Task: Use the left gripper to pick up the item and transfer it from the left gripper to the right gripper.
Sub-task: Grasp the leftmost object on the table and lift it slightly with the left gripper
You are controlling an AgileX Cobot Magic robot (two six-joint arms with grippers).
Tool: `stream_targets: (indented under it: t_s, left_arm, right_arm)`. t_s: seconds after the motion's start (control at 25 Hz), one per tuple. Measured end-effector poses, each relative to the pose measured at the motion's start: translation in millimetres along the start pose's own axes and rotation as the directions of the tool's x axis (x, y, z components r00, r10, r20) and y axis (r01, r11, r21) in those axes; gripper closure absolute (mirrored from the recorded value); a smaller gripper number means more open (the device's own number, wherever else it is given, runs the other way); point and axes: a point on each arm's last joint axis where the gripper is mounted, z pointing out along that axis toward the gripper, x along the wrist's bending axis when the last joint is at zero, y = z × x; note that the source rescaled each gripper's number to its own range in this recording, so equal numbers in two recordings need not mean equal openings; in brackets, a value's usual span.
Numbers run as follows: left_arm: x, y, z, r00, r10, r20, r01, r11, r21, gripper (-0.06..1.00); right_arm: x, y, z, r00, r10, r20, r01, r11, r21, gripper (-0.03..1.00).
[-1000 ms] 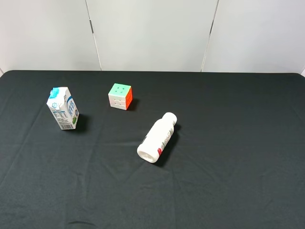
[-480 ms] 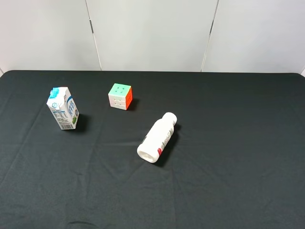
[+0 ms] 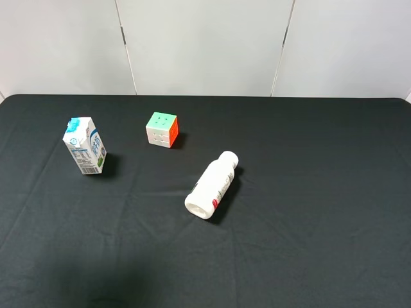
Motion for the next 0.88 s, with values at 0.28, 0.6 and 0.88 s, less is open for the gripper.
stream_targets:
  t_s: [0.28, 0.6, 0.88]
  left_arm:
    - [5, 36, 53, 1.0, -0.014, 0.001, 0.013, 0.994, 0.106, -0.04]
    - [3, 64, 100, 0.999, -0.049, 0.001, 0.048, 0.987, 0.153, -0.04]
    - [-18, 89, 140, 0.998, -0.064, 0.021, 0.058, 0.977, 0.204, -0.04]
  right_arm:
    - [0, 0, 0, 1.0, 0.0, 0.0, 0.0, 1.0, 0.0, -0.03]
    - [0, 0, 0, 1.0, 0.0, 0.0, 0.0, 1.0, 0.0, -0.03]
    - [0, 0, 0, 1.0, 0.0, 0.0, 0.0, 1.0, 0.0, -0.03]
